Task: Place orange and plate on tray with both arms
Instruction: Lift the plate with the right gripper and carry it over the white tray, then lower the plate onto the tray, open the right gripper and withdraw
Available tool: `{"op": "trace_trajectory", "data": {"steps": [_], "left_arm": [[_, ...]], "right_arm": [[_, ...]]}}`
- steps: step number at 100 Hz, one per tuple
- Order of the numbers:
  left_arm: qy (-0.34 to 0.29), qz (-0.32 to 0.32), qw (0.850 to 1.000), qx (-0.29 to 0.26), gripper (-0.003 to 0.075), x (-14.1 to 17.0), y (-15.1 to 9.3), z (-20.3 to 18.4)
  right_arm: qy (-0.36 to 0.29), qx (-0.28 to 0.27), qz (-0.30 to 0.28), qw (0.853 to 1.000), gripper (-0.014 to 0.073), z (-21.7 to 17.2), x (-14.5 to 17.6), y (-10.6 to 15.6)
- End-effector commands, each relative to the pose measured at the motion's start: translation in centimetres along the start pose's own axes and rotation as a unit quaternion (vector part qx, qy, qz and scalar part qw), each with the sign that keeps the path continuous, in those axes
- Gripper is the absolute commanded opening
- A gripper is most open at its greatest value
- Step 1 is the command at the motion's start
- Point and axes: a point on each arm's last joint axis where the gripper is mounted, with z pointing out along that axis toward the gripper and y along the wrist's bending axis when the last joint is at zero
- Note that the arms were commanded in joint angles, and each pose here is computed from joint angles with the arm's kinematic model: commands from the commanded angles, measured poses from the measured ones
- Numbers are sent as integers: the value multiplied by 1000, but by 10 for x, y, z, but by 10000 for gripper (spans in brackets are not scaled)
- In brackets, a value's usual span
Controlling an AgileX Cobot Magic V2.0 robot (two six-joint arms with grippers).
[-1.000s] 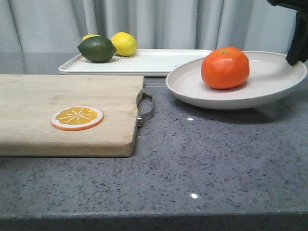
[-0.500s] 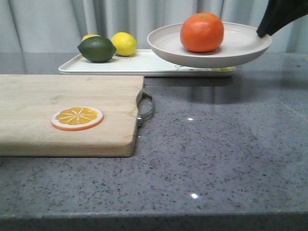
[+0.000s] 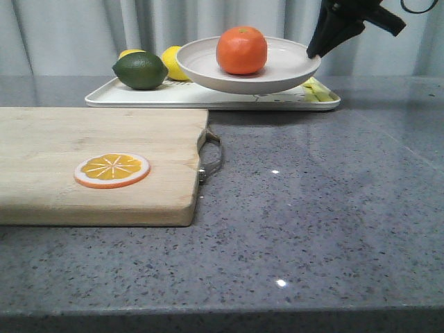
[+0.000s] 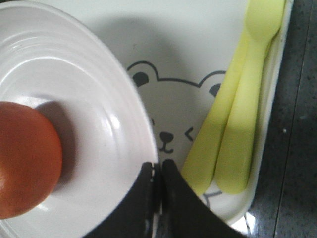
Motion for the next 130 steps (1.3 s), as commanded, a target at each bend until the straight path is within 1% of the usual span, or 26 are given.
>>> {"op": "trace_trajectory", "data": {"steps": [1, 29, 52, 72, 77, 81, 93, 100, 114, 130], "left_arm": [[-56, -8, 998, 7, -19, -16, -3, -4], [-63, -8, 998, 8, -19, -17, -3, -4], [-72, -8, 997, 8, -19, -18, -3, -4], [-81, -8, 997, 9, -19, -20, -3, -4], [-81, -8, 997, 9, -19, -20, -3, -4], [-81, -8, 997, 9, -19, -20, -3, -4], [-81, -8, 997, 9, -19, -20, -3, -4], [-81, -8, 997, 9, -19, -20, -3, -4], [-81, -8, 997, 9, -19, -20, -3, -4], [-81, -8, 997, 9, -19, -20, -3, -4]], "right_arm": [[-55, -26, -1, 998, -59, -27, -19, 16], [-85, -40, 22, 995, -59, -3, -41, 9], [-66, -43, 33, 996, -59, 24, -40, -1], [-79, -43, 34, 995, -53, 25, -42, -2], [-79, -43, 34, 995, -33, 25, -43, -2], [-79, -43, 34, 995, 1, 25, -43, -2], [-78, -43, 34, 995, 144, 25, -42, -2], [-78, -45, 33, 995, 188, 23, -43, -1], [-83, -48, 21, 995, 195, 12, -45, 4], [-72, -51, -5, 996, 195, -1, -44, 12]]}}
